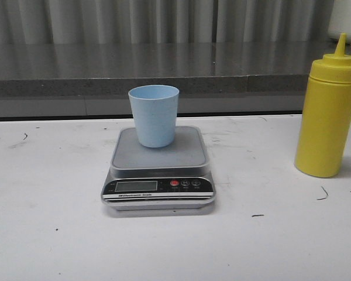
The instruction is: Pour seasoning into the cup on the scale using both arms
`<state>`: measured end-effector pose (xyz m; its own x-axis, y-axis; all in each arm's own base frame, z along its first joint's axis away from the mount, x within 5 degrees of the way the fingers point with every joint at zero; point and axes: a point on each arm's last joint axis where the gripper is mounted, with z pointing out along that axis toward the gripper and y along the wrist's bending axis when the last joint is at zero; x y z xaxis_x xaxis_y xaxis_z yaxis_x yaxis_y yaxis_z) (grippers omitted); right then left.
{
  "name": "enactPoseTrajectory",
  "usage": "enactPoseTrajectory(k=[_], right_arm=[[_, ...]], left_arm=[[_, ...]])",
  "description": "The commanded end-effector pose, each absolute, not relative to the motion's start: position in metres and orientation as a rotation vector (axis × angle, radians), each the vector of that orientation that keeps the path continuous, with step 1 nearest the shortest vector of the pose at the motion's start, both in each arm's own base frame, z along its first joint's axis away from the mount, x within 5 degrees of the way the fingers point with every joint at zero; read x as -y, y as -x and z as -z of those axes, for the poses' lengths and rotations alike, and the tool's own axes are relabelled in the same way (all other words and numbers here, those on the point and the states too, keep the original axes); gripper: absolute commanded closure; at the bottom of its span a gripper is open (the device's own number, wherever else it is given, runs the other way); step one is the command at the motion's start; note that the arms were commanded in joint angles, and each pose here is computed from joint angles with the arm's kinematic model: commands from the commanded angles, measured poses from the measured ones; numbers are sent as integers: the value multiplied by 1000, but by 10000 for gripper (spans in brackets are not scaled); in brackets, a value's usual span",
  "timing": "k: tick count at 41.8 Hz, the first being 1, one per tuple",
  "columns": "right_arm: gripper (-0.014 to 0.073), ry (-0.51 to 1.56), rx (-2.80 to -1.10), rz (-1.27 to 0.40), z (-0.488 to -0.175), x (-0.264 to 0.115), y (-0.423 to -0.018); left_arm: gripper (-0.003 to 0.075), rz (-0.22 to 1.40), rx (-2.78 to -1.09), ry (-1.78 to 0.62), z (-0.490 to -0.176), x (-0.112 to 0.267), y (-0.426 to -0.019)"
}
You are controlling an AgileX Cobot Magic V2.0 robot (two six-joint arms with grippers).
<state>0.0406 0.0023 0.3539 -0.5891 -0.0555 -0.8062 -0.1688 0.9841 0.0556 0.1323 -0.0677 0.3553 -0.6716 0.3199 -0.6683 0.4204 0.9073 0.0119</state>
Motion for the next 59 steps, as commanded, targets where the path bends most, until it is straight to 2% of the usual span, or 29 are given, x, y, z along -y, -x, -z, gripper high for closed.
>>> enactPoseTrajectory(k=[1, 12, 18, 48, 52, 59], right_arm=[[171, 162, -2113, -147, -367, -2, -43], [547, 162, -2113, -147, -367, -2, -43], [669, 163, -2108, -148, -367, -2, -43], [664, 163, -2107, -149, -367, -2, -43], [664, 165, -2107, -150, -367, -2, -43], [664, 165, -2107, -150, -367, -2, -43]], left_arm=[[388, 212, -2277, -513, -367, 70, -135], [742, 212, -2277, -513, -367, 70, -135], [740, 213, -2275, -513, -367, 70, -135], [740, 235, -2240, -476, -366, 65, -129], [740, 216, -2158, -378, -363, 49, -121], [740, 177, -1920, -204, -350, 27, -108]])
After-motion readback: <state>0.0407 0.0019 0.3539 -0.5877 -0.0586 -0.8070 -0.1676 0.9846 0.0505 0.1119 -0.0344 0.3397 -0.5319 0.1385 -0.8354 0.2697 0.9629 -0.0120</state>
